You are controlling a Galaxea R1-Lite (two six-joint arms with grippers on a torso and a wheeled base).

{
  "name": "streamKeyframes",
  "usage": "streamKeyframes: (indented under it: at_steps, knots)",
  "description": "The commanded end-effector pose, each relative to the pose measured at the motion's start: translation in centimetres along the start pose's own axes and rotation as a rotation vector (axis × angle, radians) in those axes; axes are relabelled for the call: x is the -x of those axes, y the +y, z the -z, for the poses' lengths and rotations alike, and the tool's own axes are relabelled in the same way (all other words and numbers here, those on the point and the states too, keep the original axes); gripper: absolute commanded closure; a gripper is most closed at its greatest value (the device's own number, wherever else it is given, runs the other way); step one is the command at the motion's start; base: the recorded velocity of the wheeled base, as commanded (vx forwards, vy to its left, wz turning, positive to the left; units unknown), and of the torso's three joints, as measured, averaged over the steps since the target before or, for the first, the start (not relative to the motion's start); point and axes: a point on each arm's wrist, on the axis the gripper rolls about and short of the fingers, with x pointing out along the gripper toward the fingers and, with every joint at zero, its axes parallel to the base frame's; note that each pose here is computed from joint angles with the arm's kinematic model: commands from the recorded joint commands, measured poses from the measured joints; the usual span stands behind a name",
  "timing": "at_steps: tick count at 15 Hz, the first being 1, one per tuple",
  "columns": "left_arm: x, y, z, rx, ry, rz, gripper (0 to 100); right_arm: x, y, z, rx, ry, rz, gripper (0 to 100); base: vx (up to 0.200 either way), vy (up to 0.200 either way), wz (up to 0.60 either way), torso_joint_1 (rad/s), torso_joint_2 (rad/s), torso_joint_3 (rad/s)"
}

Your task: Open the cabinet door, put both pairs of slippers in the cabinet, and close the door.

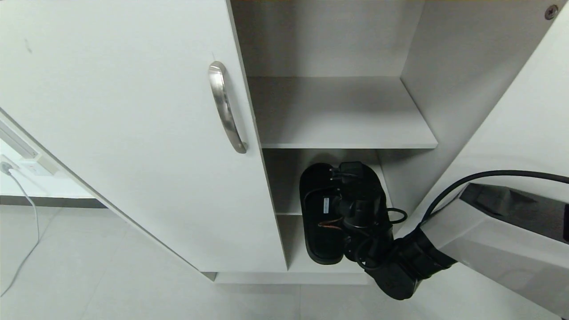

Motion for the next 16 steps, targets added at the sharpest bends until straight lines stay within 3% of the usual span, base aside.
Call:
streamKeyframes:
  at_steps: [1,4,10,16]
  knots:
    - [0.0,0.0,0.0,0.0,0.0,0.0,100,-1.8,0.1,1.4,0.002,0.001,0.023,100,0.0,0.0,0.0,0.0,0.0,0.0]
    - [0.0,0.0,0.0,0.0,0.002,0.0,100,-4.2,0.2,2.1,-0.001,-0.007,0.057,100,0.0,0.0,0.0,0.0,0.0,0.0]
    - [0.0,0.0,0.0,0.003,0.002,0.0,100,-8.7,0.7,-1.2,-0.015,-0.024,0.097,100,0.0,0.0,0.0,0.0,0.0,0.0]
    - [0.0,0.0,0.0,0.003,0.002,0.0,100,-11.0,1.2,-1.5,-0.017,-0.028,0.104,100,0.0,0.0,0.0,0.0,0.0,0.0]
